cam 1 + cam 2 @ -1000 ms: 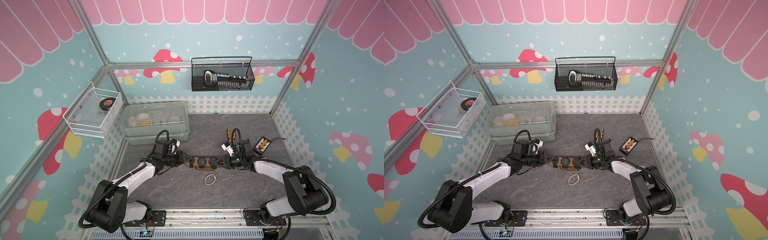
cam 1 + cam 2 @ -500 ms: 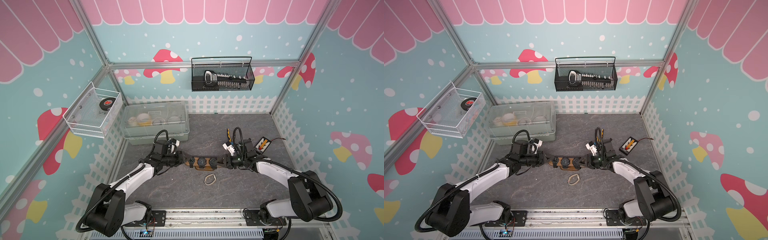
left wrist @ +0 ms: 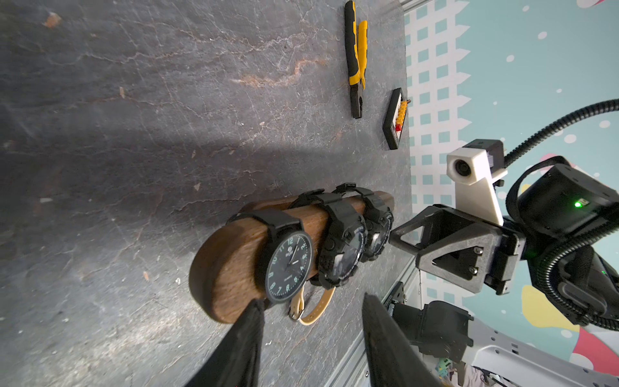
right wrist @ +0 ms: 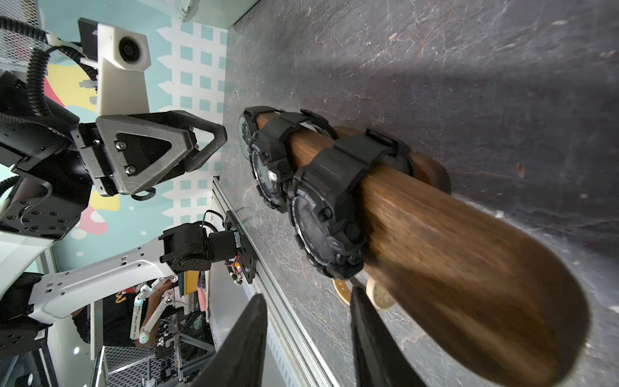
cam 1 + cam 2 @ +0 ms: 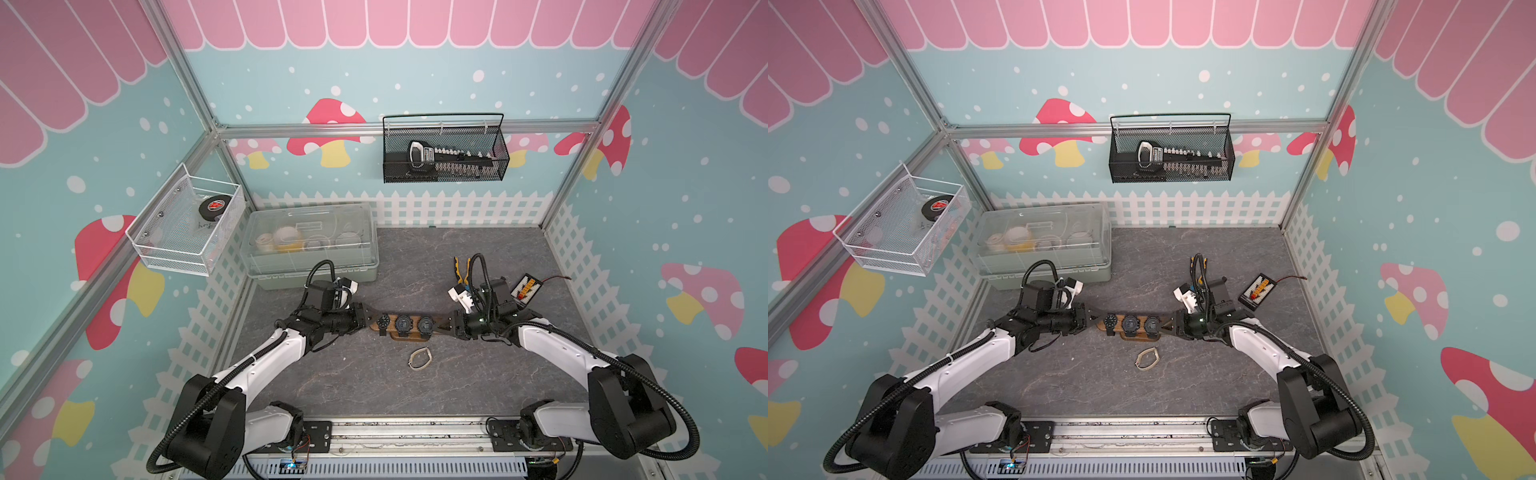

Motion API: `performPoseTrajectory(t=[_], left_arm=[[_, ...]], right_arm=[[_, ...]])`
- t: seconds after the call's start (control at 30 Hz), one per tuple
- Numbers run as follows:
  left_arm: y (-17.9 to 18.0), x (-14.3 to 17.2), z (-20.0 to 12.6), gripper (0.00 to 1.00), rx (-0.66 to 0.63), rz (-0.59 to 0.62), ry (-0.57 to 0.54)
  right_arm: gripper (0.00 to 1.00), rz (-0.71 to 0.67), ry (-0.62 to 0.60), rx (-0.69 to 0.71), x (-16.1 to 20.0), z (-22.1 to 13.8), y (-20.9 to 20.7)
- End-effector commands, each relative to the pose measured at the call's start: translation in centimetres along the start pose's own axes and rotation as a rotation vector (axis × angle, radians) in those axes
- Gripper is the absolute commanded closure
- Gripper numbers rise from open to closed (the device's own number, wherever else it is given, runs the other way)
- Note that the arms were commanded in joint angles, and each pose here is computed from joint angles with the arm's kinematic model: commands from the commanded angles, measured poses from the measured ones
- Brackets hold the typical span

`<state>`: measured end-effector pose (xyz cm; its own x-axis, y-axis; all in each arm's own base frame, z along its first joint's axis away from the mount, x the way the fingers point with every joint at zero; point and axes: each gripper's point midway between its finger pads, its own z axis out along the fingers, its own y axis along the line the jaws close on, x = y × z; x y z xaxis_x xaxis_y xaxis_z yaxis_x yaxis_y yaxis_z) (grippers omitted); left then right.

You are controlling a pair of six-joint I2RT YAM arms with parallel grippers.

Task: Place watch on stand
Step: Place the watch on the stand.

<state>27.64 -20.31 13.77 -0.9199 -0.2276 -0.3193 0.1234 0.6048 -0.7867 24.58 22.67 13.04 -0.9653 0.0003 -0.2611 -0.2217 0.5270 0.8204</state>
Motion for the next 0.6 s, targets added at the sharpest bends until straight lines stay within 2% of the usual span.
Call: performPoseTrajectory(t=[0.0,0.07,0.2,0.3,0.57], left_arm=[[-0.2,-0.5,-0.7,0.51,-0.013,0.020,-0.026],[-0.3,-0.6,-0.8,0.51,-0.015,0.022,-0.032],[-0.3,-0.6,-0.8,0.51,-0.017,0.020,-0.034],[-0.3,-0.5,-0.8,0.51,-0.016,0.019,-0.033],[-0.3,-0.5,-0.9,0.51,-0.018,0.020,-0.033]], right_arm=[[0.61,-0.059,-0.029,-0.020,-1.2,-0.7,1.8],[0.65,-0.069,-0.034,-0.029,-1.6,-0.6,2.3],[0.87,-0.098,-0.030,-0.027,-1.9,-0.2,3.1],[0.97,-0.108,-0.010,-0.015,-1.7,0.5,3.2],[1.00,-0.092,0.026,0.032,-1.3,2.2,1.7]])
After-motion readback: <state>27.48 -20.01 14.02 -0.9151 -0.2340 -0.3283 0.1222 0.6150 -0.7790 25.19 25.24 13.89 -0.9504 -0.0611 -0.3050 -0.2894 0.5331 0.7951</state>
